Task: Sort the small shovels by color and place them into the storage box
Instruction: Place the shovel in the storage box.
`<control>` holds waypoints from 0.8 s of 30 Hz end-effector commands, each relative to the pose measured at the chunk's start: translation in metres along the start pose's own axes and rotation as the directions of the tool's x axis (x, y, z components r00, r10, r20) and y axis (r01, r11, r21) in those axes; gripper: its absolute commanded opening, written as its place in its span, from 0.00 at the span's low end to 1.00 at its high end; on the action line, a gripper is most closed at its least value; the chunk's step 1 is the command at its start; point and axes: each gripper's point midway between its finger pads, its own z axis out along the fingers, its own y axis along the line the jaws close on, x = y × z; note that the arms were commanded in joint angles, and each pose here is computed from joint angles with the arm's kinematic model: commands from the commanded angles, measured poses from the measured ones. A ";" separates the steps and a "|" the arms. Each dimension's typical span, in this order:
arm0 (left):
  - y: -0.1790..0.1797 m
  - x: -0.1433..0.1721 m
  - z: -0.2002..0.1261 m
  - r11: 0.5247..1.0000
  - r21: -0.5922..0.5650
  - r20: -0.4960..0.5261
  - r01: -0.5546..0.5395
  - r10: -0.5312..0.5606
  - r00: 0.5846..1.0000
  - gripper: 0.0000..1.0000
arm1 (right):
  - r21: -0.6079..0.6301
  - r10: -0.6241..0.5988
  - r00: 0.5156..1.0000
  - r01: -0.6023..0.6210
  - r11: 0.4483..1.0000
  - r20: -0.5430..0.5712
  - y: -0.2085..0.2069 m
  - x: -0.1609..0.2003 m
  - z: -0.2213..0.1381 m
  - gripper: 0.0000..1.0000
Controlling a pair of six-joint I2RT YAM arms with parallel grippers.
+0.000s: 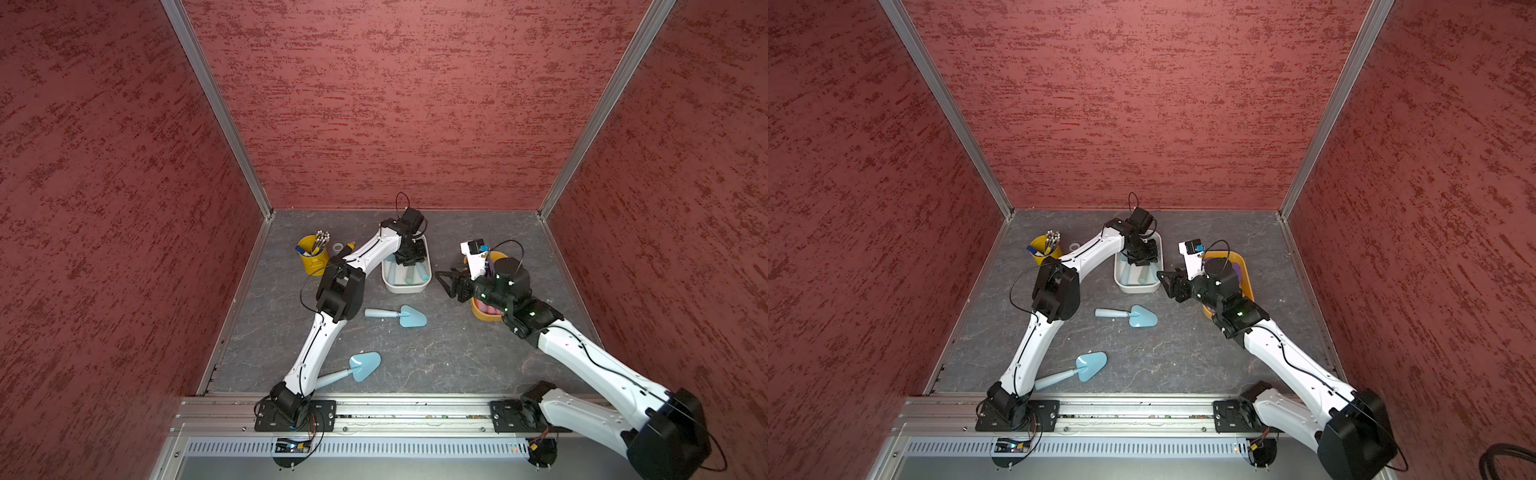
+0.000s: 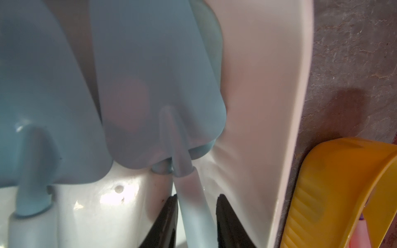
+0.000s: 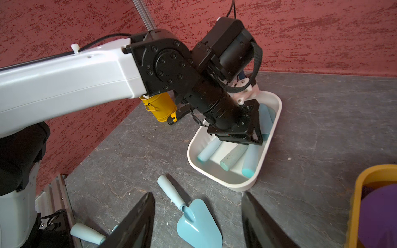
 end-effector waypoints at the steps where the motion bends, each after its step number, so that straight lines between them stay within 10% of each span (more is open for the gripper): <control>1: -0.011 -0.008 -0.010 0.999 0.038 0.027 -0.019 0.017 0.999 0.35 | 0.014 -0.007 1.000 0.007 1.000 -0.005 -0.004 0.003 -0.001 0.65; 24: 0.008 -0.006 -0.028 0.999 -0.001 0.053 -0.044 0.044 0.998 0.69 | -0.008 -0.007 1.000 0.007 1.000 -0.008 -0.001 0.003 0.003 0.65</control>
